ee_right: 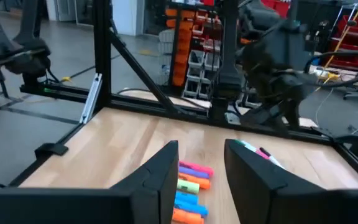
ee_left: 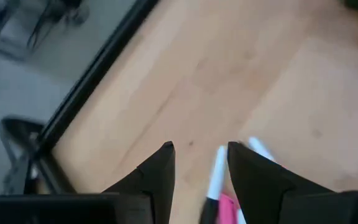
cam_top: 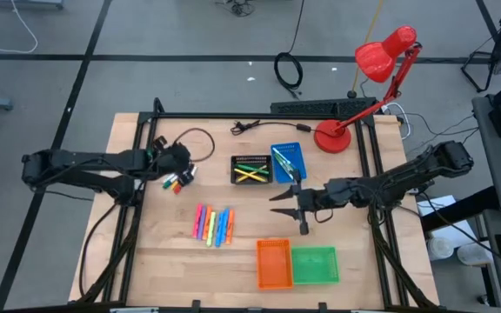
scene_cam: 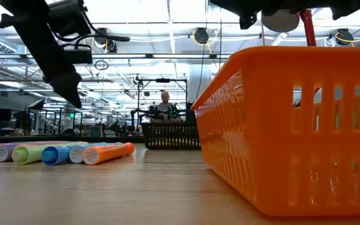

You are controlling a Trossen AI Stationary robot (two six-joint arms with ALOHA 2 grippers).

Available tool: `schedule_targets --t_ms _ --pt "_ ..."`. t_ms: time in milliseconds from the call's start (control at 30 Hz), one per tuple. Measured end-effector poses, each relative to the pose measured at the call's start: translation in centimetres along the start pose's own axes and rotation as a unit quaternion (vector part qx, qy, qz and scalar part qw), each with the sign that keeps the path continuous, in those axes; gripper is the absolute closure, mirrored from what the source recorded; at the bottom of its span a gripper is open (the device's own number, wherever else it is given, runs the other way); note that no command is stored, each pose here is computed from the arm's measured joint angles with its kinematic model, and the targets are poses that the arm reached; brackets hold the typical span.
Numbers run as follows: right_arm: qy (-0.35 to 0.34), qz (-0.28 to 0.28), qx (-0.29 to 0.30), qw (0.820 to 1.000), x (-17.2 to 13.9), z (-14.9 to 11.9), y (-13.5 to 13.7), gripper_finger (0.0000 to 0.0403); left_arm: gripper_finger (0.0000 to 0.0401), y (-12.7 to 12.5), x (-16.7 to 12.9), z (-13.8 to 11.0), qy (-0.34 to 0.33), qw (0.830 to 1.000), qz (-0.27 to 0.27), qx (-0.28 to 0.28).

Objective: Pick & Place Markers
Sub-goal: Put the black highlighter pen into the green bin

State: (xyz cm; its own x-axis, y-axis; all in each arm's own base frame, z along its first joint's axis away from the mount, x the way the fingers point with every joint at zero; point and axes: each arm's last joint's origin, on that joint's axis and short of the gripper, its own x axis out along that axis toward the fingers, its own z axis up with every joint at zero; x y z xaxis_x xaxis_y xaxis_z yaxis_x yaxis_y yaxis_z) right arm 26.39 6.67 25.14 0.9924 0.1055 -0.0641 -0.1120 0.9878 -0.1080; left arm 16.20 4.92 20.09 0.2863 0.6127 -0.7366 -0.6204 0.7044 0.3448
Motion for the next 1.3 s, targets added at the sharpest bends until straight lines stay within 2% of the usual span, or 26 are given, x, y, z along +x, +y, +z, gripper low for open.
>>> schedule_targets --t_ms 100,267,400,600,867,1033,1300 --pt "0.010 0.000 -0.002 1.000 0.0 -0.2 0.0 0.0287 0.0249 1.4 0.8 0.1 0.021 0.998 0.020 -0.048" --pt "0.025 0.002 -0.001 1.000 0.0 -0.5 0.0 0.0287 0.0249 2.8 2.0 -0.4 0.068 0.992 -0.037 -0.099" --pt "0.025 0.002 -0.001 1.000 0.0 -0.5 0.0 0.0287 0.0249 3.6 2.8 -0.8 0.078 0.987 -0.024 -0.135" --pt "0.024 0.001 -0.002 1.000 0.0 -0.5 0.0 0.0287 0.0249 3.8 3.6 -1.5 0.105 0.978 -0.055 -0.173" --pt "0.024 0.001 -0.002 1.000 0.0 -0.5 0.0 0.0287 0.0249 2.4 6.3 -2.3 0.186 0.966 -0.087 -0.158" --pt "0.025 0.001 -0.001 1.000 0.0 -0.5 0.0 0.0287 0.0249 2.2 7.6 -2.6 0.211 0.964 -0.085 -0.136" --pt "0.025 0.001 -0.001 1.000 0.0 -0.5 0.0 0.0287 0.0249 3.1 8.2 -2.7 0.222 0.957 -0.093 -0.165"
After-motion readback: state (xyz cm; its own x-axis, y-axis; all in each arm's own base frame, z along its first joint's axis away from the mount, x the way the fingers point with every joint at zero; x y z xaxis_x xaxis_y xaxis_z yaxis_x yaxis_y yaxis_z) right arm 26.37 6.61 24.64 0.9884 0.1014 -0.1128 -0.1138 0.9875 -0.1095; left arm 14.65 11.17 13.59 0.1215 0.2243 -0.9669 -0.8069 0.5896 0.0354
